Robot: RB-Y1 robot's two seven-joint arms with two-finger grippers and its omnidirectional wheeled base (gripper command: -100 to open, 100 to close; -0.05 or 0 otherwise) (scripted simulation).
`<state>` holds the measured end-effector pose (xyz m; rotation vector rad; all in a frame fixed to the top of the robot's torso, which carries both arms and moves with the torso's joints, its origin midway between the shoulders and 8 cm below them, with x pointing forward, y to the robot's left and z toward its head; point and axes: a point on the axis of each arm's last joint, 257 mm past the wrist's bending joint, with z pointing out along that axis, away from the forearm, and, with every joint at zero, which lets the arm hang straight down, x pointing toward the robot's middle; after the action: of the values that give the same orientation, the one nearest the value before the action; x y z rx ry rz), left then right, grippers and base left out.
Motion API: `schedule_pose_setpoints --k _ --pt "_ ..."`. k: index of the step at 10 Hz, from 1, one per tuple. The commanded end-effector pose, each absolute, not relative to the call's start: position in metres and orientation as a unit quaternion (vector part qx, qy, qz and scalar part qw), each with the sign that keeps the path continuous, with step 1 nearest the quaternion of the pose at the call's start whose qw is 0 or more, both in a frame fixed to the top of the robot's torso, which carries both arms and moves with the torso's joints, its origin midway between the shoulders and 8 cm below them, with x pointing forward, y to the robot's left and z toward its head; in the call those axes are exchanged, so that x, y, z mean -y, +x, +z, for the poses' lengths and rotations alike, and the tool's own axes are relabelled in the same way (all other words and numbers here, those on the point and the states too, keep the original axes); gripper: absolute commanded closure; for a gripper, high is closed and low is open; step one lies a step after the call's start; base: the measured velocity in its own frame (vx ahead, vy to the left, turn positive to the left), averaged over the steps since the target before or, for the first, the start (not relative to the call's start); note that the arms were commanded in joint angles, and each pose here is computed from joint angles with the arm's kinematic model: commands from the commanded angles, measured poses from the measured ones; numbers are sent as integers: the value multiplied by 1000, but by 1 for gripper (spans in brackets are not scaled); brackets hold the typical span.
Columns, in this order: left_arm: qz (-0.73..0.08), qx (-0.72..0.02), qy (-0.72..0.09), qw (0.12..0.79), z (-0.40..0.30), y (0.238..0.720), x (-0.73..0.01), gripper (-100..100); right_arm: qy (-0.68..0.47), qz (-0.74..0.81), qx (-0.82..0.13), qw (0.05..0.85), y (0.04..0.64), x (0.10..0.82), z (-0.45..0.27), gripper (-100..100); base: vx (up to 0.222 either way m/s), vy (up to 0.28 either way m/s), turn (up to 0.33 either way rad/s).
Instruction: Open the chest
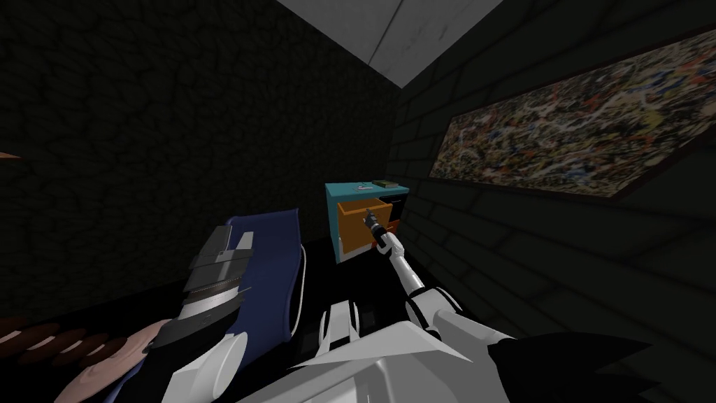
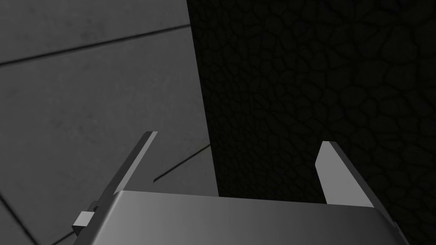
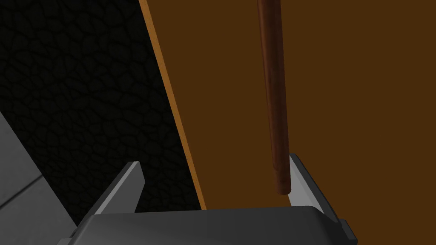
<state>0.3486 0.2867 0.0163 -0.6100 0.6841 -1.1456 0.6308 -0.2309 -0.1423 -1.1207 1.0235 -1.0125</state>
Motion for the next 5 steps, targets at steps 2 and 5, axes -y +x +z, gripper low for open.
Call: schedule_pose_setpoints --k 2,5 --pt "-523 -312 -278 743 16 349 -287 0 -486 -438 -444 612 631 231 -144 0 0 0 0" --pt "-523 -312 -278 743 16 349 -287 0 -486 -438 -445 611 630 231 -144 0 0 0 0"
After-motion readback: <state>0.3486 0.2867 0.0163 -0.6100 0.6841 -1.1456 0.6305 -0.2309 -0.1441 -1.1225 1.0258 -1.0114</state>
